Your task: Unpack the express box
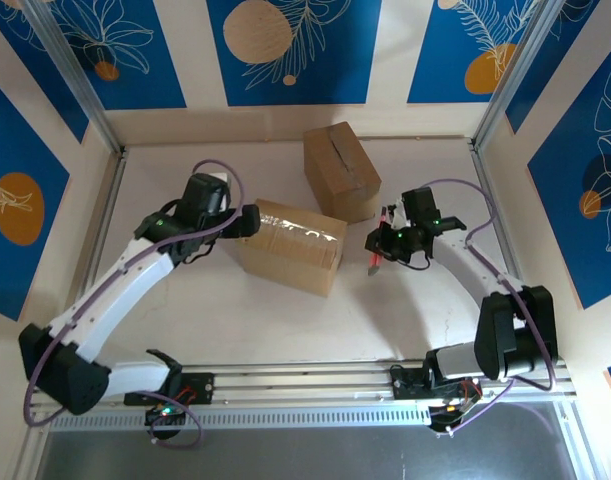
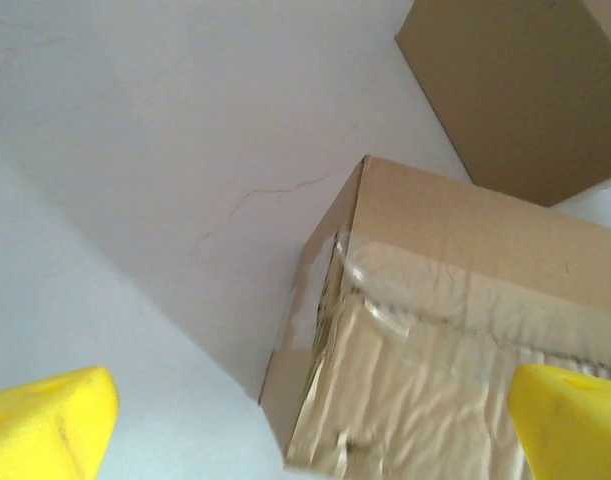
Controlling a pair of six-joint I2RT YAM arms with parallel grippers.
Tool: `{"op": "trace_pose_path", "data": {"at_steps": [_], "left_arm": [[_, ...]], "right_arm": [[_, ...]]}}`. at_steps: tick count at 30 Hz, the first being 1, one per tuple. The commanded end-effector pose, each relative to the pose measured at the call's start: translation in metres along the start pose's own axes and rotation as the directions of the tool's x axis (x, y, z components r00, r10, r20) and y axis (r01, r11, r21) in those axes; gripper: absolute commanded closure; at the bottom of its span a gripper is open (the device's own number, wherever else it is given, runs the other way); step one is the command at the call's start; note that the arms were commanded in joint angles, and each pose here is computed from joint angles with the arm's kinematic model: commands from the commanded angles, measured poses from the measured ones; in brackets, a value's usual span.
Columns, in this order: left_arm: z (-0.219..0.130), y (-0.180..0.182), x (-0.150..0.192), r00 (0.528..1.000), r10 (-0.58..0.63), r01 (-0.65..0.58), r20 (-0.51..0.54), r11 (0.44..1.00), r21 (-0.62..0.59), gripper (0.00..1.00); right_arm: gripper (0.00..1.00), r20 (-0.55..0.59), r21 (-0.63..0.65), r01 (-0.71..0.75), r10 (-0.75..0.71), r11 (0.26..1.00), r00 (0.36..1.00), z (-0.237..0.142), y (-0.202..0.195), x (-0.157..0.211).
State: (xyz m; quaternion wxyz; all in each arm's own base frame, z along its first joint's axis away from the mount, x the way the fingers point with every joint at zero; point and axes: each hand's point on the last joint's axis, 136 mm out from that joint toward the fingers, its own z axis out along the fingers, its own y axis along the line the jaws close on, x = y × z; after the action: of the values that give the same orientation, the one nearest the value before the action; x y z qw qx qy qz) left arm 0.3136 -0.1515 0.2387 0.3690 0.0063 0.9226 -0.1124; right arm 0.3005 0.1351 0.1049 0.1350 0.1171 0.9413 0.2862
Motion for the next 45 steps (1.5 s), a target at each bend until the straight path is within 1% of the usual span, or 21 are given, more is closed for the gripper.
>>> {"op": "trace_pose_path", "data": {"at_steps": [1, 3, 7, 10, 14, 18, 24, 31, 32, 36, 39, 42, 43, 45], "left_arm": [[0.000, 0.015, 0.038, 0.995, -0.012, 0.009, -0.094, 0.999, -0.037, 0.00], [-0.002, 0.019, 0.046, 0.994, -0.014, 0.010, -0.106, 0.999, -0.040, 0.00], [-0.008, 0.021, 0.052, 0.994, -0.012, 0.008, -0.111, 0.999, -0.036, 0.00], [-0.012, 0.022, 0.053, 0.994, -0.012, 0.009, -0.107, 1.000, -0.029, 0.00], [-0.016, 0.022, 0.055, 0.993, -0.008, 0.005, -0.117, 1.000, -0.024, 0.00], [-0.020, 0.024, 0.057, 0.992, 0.000, -0.004, -0.123, 1.000, -0.029, 0.00], [-0.023, 0.028, 0.058, 0.992, 0.015, -0.020, -0.123, 0.999, -0.043, 0.00], [-0.022, 0.025, 0.064, 0.990, 0.008, -0.010, -0.139, 1.000, -0.017, 0.00], [-0.023, 0.024, 0.066, 0.990, 0.006, -0.008, -0.143, 1.000, -0.011, 0.00], [-0.025, 0.023, 0.072, 0.986, -0.006, 0.006, -0.166, 1.000, 0.000, 0.00], [-0.027, 0.023, 0.081, 0.982, -0.024, 0.026, -0.188, 1.000, 0.010, 0.00], [-0.029, 0.024, 0.093, 0.974, -0.046, 0.051, -0.221, 0.999, 0.019, 0.00], [-0.029, 0.025, 0.097, 0.971, -0.053, 0.060, -0.232, 0.998, 0.020, 0.00], [-0.030, 0.027, 0.108, 0.963, -0.075, 0.082, -0.259, 0.996, 0.018, 0.07]], "right_arm": [[1.00, -0.006, 0.021, -0.062, 0.062, 0.998, 0.998, 0.028, -0.022, 0.004], [1.00, -0.026, 0.043, -0.103, 0.104, 0.994, 0.994, 0.043, -0.036, 0.011], [1.00, -0.028, 0.080, -0.171, 0.174, 0.982, 0.984, 0.057, -0.053, 0.017], [1.00, -0.020, 0.089, -0.206, 0.209, 0.974, 0.978, 0.060, -0.056, 0.019], [1.00, -0.015, 0.136, -0.275, 0.280, 0.952, 0.960, 0.061, -0.063, 0.024], [1.00, -0.031, 0.163, -0.350, 0.359, 0.923, 0.933, 0.072, -0.064, 0.038], [1.00, -0.030, 0.170, -0.409, 0.420, 0.896, 0.907, 0.093, -0.068, 0.052], [1.00, -0.030, 0.201, -0.497, 0.513, 0.844, 0.858, 0.096, -0.086, 0.077], [0.99, -0.032, 0.207, -0.506, 0.522, 0.837, 0.852, 0.095, -0.088, 0.081], [0.74, -0.031, 0.220, -0.529, 0.548, 0.820, 0.836, 0.090, -0.091, 0.092], [0.56, -0.026, 0.220, -0.525, 0.543, 0.822, 0.839, 0.083, -0.090, 0.096], [0.45, -0.025, 0.207, -0.507, 0.523, 0.837, 0.852, 0.071, -0.084, 0.096], [0.43, -0.025, 0.202, -0.497, 0.512, 0.844, 0.859, 0.067, -0.081, 0.095], [0.40, -0.025, 0.188, -0.461, 0.473, 0.867, 0.881, 0.050, -0.070, 0.093]]}}
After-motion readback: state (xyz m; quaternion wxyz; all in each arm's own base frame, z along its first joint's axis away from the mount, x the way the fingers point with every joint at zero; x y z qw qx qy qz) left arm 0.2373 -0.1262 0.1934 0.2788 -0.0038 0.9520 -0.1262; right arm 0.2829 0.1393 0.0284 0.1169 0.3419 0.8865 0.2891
